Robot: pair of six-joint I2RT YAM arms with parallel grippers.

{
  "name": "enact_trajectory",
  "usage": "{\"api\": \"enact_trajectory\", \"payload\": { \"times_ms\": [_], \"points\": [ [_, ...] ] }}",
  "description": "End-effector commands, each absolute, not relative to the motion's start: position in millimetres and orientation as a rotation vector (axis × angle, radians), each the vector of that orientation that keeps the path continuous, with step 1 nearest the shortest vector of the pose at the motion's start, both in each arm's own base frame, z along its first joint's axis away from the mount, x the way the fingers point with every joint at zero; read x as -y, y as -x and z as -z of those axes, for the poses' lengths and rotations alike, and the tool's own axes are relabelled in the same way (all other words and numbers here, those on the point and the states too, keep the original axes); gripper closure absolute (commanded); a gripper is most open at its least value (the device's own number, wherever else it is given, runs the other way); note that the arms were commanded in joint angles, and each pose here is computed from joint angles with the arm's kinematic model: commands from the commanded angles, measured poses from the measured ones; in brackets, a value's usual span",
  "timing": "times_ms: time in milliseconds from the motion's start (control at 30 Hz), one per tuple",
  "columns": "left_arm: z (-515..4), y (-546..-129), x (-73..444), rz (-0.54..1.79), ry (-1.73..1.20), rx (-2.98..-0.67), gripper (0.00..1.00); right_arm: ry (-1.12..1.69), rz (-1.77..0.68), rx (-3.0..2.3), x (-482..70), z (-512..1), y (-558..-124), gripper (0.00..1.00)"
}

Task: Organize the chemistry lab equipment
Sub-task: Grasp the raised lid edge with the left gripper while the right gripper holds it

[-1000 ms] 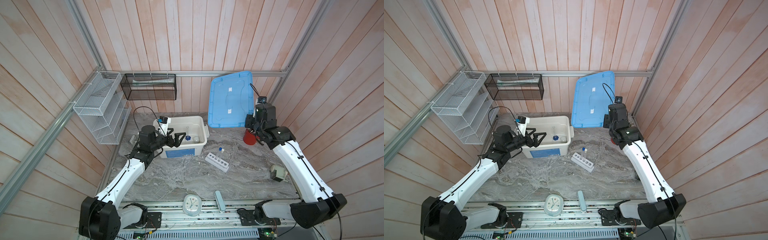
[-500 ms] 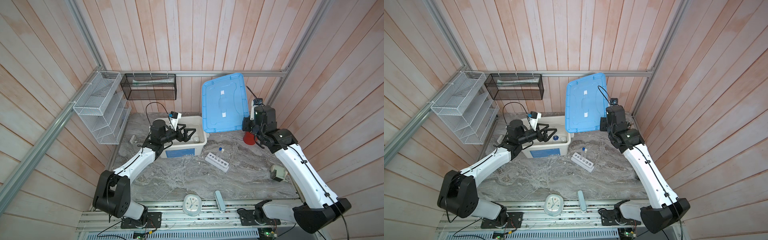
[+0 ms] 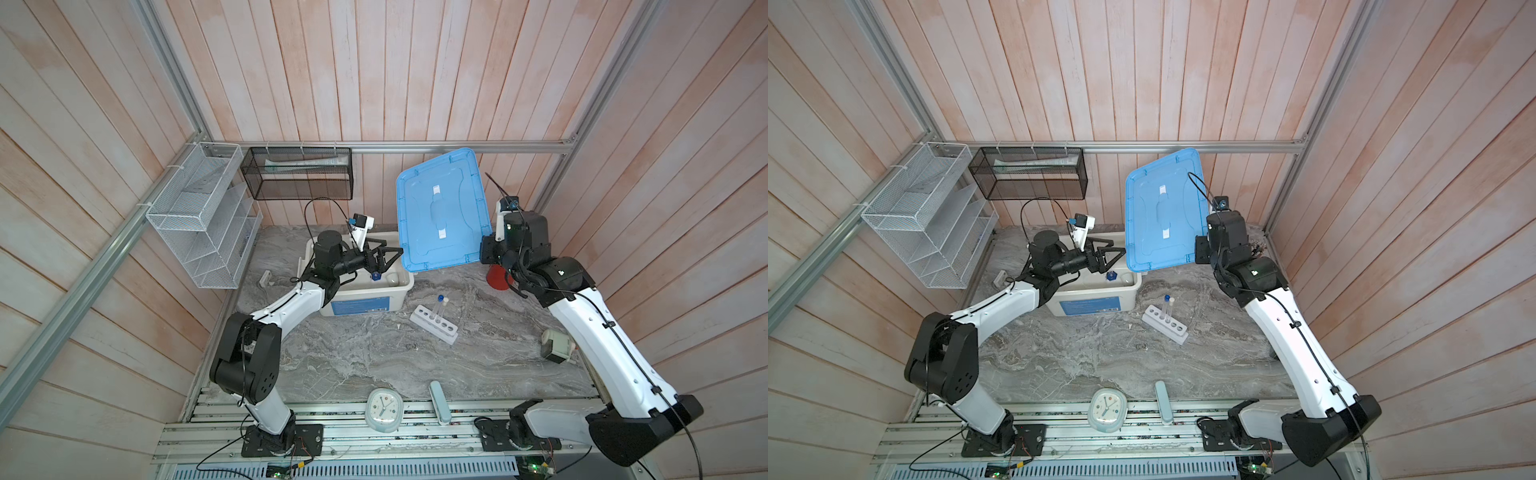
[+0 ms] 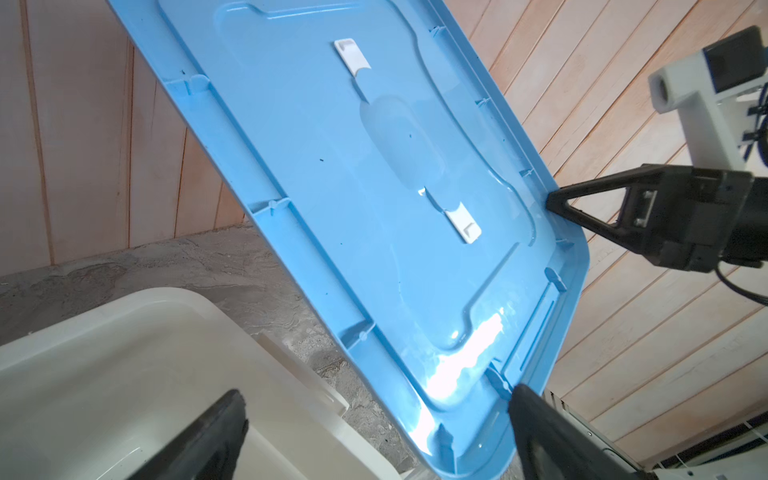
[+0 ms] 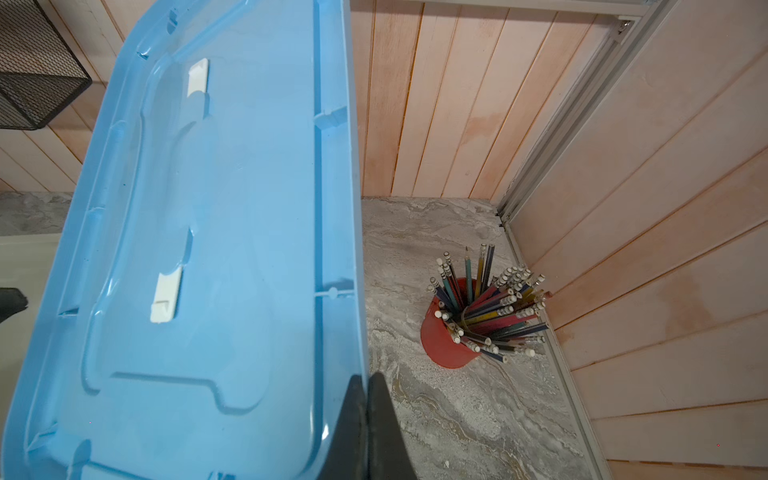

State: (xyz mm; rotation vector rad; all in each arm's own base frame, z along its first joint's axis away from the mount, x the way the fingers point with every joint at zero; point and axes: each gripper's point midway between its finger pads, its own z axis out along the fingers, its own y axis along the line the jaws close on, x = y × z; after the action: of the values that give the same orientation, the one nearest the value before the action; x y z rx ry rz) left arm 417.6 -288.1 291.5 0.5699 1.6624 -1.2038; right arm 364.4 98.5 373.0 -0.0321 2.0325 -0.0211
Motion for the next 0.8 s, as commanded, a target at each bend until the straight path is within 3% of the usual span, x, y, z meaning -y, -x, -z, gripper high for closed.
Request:
{"api": "enact_trajectory", "payload": {
  "times_ms": [0,433,767],
  "points": [
    [-309,-421,295,1.241,-0.595,-1.596,0.0,0.028,-0.041,-1.964,-106,-399,-363,1.0],
    [-329,-410,323,1.388,-0.706,-1.51,0.01,0.064,-0.083,-1.969,-121,-392,-368,1.0],
    [-346,-397,323,1.398,-0.746,-1.474,0.12,0.076,-0.082,-1.977,-124,-379,-370,1.0]
  ]
}}
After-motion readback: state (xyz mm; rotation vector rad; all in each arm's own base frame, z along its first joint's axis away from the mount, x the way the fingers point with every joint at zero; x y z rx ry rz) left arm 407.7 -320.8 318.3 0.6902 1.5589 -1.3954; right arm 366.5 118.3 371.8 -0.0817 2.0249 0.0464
